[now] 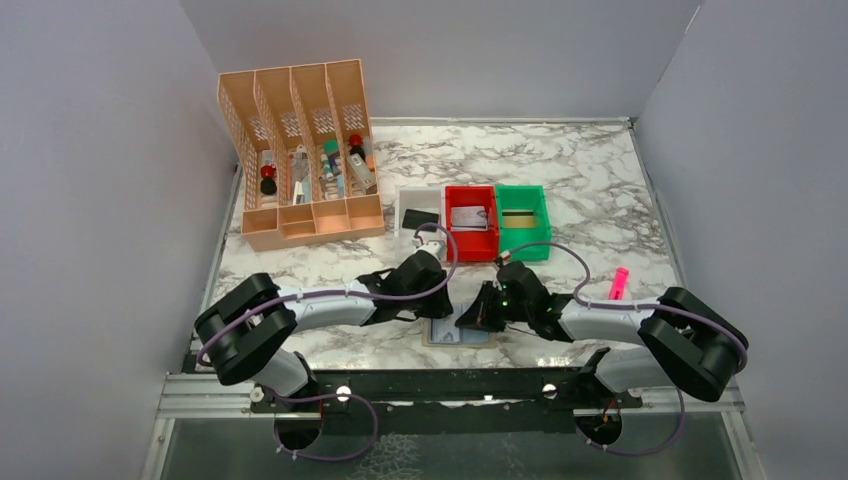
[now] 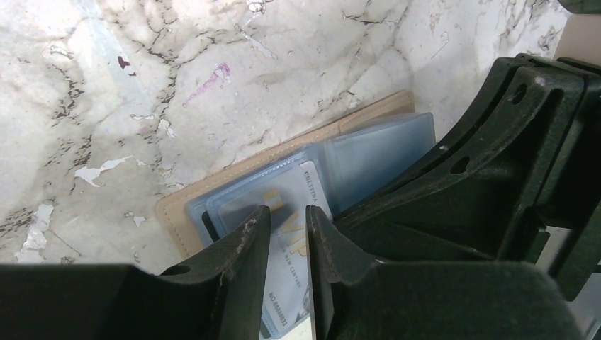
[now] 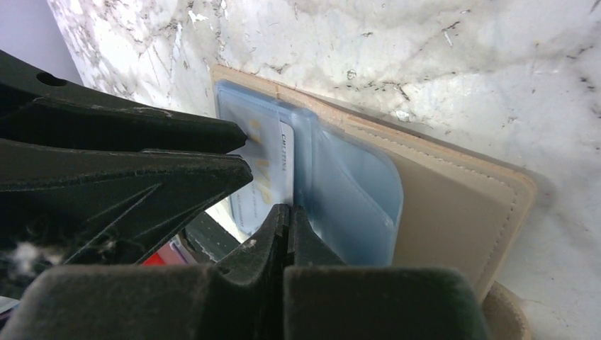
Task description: Take the credit cards out of the card holder
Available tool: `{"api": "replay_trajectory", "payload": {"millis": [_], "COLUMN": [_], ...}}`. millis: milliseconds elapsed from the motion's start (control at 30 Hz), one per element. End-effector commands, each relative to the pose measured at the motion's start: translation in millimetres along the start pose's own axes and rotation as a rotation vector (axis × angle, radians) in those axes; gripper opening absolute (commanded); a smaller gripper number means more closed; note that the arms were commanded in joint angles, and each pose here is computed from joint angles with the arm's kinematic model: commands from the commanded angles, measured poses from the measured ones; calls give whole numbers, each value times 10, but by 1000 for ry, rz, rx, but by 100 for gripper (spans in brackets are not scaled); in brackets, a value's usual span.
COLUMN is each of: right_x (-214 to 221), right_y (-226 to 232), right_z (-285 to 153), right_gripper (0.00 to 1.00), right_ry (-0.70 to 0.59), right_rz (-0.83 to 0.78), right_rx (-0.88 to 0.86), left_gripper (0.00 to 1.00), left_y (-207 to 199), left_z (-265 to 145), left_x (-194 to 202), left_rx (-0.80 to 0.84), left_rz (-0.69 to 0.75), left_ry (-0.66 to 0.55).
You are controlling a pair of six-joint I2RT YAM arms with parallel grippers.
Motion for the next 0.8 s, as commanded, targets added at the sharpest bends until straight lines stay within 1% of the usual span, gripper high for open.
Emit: {"api": "replay_trajectory", "payload": {"millis": [0, 200, 333, 400, 600, 667, 767], "right_x": [-37, -22, -15, -20, -56, -60, -71], "right_y": [8, -96, -163, -179, -192, -200, -215], "right_z": [-47, -93, -126, -145, -189, -191, -195], "right_gripper": [1, 1, 1, 1, 1, 1, 1], "right_ry": [-33, -38, -42, -45, -32, -14, -22], "right_rz": [-6, 8, 17, 18, 25, 40, 45], "right_rx": [10, 32, 52, 39, 13, 5, 11], "left_gripper": [31, 32, 32, 31, 28, 27, 25], "left_y": [193, 204, 211, 212, 315, 336, 355], "left_z": [-55, -74, -14, 25, 9, 5, -3], "left_x": [269, 261, 332, 368, 460, 472, 484], "left_rx": [-120, -128, -98, -90, -177, -190, -205], "left_rz": [8, 8, 20, 18, 17, 26, 32], "left_ry": [92, 70, 106, 120, 148, 155, 161]}}
Point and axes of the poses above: each gripper's point midway between its finger pads, its own z axis out along the fingers, its own y axis along the line the jaws close on, x = y × z, the point moved 9 cm from there along -z, back along the fingers, and after that the axes turned 13 degrees about z, right-handed, at the moved point
